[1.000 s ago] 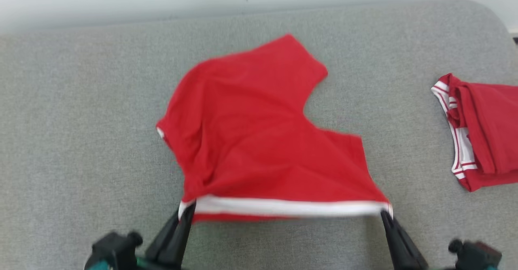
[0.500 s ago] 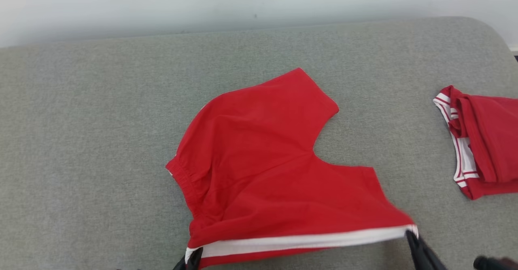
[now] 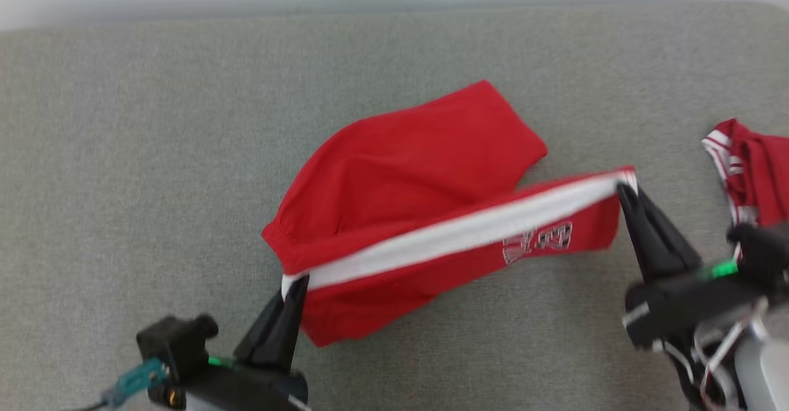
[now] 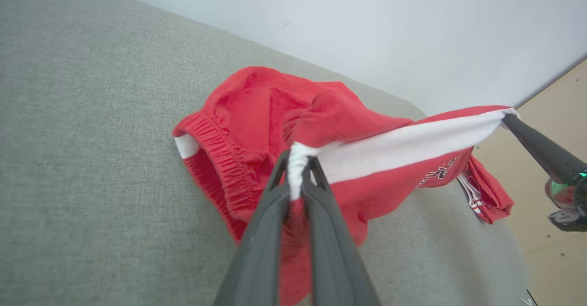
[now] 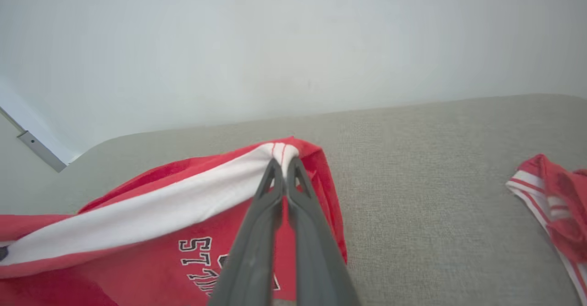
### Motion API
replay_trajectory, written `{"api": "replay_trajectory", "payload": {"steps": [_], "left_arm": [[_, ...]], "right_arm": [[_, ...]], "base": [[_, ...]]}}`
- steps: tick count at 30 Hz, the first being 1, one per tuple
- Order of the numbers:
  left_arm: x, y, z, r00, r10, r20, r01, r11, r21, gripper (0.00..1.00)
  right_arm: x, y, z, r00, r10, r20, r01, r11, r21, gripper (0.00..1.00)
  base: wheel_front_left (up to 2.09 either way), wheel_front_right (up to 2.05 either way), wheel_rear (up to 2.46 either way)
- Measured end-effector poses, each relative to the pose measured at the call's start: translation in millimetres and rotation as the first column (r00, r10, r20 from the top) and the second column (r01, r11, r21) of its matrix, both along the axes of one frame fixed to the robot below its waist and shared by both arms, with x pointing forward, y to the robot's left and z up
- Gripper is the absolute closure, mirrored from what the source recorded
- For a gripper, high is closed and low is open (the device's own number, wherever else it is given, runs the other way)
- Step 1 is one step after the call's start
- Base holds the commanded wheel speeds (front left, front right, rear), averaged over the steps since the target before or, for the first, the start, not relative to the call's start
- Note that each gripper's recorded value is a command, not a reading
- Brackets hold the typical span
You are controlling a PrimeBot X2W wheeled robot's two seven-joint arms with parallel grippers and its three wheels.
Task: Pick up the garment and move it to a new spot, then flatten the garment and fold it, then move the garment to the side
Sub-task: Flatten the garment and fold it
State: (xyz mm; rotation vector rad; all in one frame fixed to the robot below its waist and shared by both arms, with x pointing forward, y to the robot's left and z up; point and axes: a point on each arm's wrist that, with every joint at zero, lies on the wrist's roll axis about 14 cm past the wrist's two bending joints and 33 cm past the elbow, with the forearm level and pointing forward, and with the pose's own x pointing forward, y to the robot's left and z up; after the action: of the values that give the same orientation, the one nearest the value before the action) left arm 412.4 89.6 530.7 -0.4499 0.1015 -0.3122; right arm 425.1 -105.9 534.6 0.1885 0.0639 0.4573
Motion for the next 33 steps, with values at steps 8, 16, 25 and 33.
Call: {"api": "replay_trajectory", "payload": {"steps": [8, 16, 25, 33], "left_arm": [[43.4, 8.5, -9.9, 0.998, 0.06, 0.005, -0.06, 0.998, -0.021, 1.0], [78.7, 25.4, -29.1, 0.99, 0.136, -0.025, -0.137, 0.99, -0.037, 1.0], [97.9, 37.0, -51.9, 0.98, 0.188, -0.066, -0.192, 0.98, -0.05, 1.0], [104.0, 34.8, -57.1, 0.98, 0.184, -0.076, -0.188, 0.981, -0.046, 0.92]], "right_arm": [[62.9, 24.4, -9.5, 0.996, 0.093, 0.007, -0.093, 0.996, -0.014, 1.0], [114.4, 47.0, -41.9, 0.988, 0.143, -0.06, -0.145, 0.989, -0.027, 1.0], [146.3, 65.3, -83.4, 0.973, 0.167, -0.159, -0.173, 0.985, -0.027, 1.0], [155.2, 68.9, -92.0, 0.968, 0.163, -0.189, -0.169, 0.985, -0.019, 1.0]], "base": [[0.0, 0.0, 0.0], [0.0, 0.0, 0.0], [0.0, 0.0, 0.0], [0.0, 0.0, 0.0]]}}
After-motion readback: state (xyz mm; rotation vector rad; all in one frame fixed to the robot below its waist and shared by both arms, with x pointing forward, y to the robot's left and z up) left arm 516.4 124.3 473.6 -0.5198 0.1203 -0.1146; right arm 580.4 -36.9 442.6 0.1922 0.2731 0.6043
